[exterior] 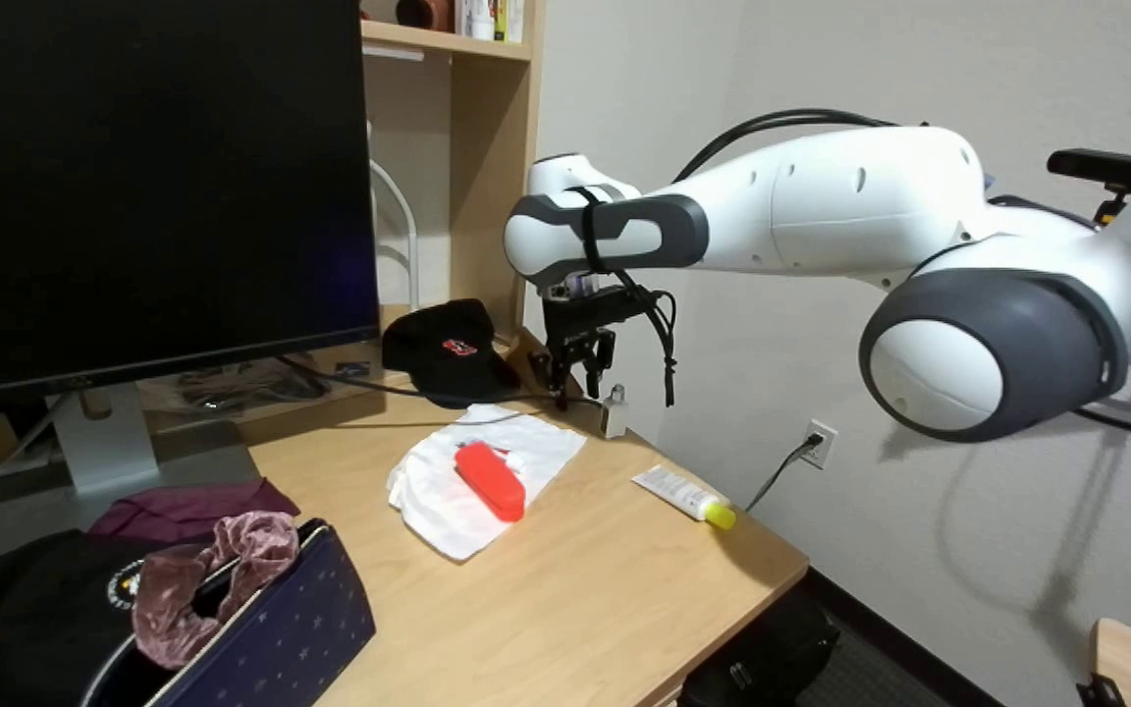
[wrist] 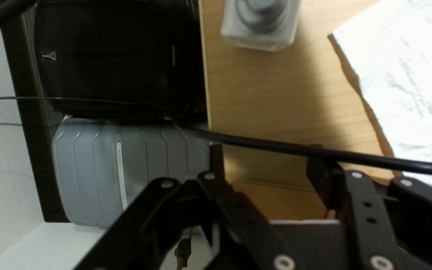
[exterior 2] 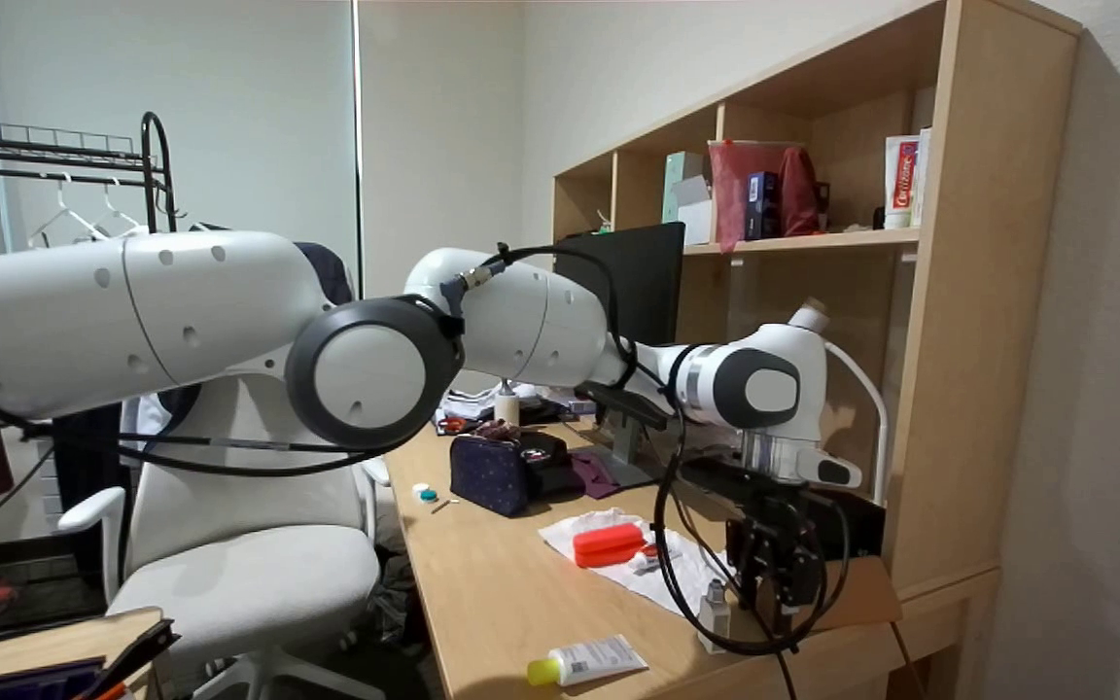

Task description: Change the position of the object and put it horizontally along the table

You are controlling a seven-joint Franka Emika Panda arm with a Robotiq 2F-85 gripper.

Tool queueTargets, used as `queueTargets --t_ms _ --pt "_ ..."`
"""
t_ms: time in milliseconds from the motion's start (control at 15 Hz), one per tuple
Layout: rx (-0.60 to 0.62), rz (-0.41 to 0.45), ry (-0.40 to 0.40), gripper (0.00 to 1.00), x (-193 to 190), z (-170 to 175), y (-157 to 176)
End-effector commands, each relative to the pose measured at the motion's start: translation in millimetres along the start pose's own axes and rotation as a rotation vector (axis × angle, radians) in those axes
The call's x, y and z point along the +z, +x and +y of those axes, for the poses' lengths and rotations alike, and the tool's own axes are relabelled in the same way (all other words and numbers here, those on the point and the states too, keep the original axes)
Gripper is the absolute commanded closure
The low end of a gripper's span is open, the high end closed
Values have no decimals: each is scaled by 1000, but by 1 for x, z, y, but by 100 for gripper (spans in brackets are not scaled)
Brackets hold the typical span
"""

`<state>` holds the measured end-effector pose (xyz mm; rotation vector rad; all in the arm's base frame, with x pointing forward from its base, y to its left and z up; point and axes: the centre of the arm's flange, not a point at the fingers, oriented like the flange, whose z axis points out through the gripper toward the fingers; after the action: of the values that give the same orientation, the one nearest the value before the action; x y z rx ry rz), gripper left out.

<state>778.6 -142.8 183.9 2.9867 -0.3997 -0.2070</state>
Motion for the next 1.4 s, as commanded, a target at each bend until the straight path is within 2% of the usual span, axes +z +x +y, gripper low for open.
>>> queueTargets --t_ms 0,67,200,800,1333 --pt "28 -19 15 9 -10 -5 74" --pt "27 -14 16 2 -11 -4 74" --pt "30 -11 22 0 -13 -4 74" --pt "53 13 92 0 -37 -7 71" --pt "95 62 81 0 -44 -6 78"
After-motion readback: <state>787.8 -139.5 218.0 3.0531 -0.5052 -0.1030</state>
